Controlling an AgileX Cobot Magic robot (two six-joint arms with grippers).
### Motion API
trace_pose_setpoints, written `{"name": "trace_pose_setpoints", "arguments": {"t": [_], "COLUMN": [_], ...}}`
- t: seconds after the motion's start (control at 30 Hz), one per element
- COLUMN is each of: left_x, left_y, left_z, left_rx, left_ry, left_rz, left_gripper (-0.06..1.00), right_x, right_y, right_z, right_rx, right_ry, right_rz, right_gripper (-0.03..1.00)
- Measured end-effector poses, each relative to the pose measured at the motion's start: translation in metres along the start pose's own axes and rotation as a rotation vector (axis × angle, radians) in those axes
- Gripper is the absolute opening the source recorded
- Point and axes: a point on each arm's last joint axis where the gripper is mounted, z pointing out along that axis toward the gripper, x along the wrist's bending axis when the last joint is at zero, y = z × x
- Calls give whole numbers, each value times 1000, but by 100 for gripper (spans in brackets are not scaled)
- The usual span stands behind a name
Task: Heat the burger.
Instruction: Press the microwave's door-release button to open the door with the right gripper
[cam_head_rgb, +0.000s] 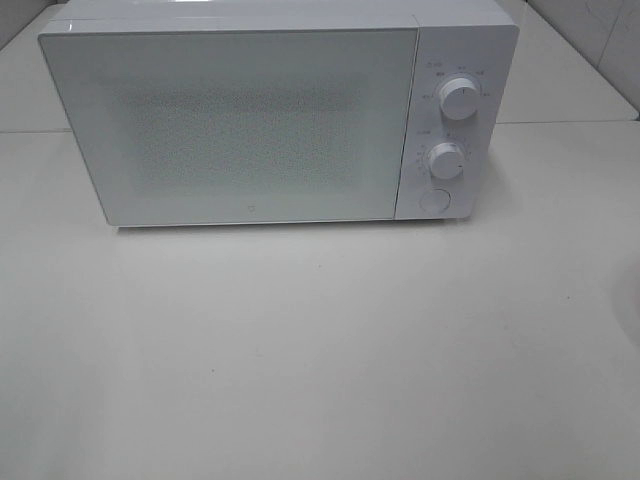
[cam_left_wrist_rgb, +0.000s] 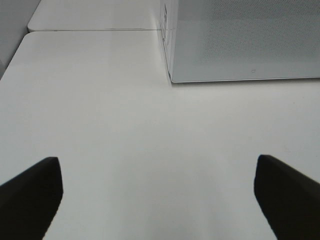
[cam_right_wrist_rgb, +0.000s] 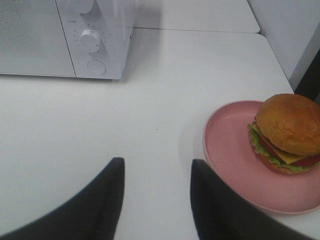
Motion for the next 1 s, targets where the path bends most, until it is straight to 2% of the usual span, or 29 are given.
{"name": "trace_pose_setpoints", "arguments": {"t": [0.67, 0.73, 0.8, 0.83, 0.9, 0.97, 1.0], "left_x": [0, 0, 0, 0, 0, 0, 0], "left_y": [0, 0, 0, 0, 0, 0, 0], "left_z": [0, 0, 0, 0, 0, 0, 0], "left_rx": [0, 0, 0, 0, 0, 0, 0], "left_ry": [0, 0, 0, 0, 0, 0, 0], "left_rz": [0, 0, 0, 0, 0, 0, 0], "left_gripper": [95, 95, 95, 95, 95, 95, 95], "right_x": [0, 0, 0, 0, 0, 1, 1], "right_y": [7, 12, 41, 41, 47, 65, 65], "right_z": [-1, -1, 13, 13, 17, 31, 31], "right_rx": [-22, -44, -142, -142, -165, -259, -259], "right_ry": [0, 0, 2, 2, 2, 4, 4], "right_rz": [-6, -7, -14, -14, -15, -19, -19], "right_gripper": [45, 45, 44, 44, 42, 35, 35]}}
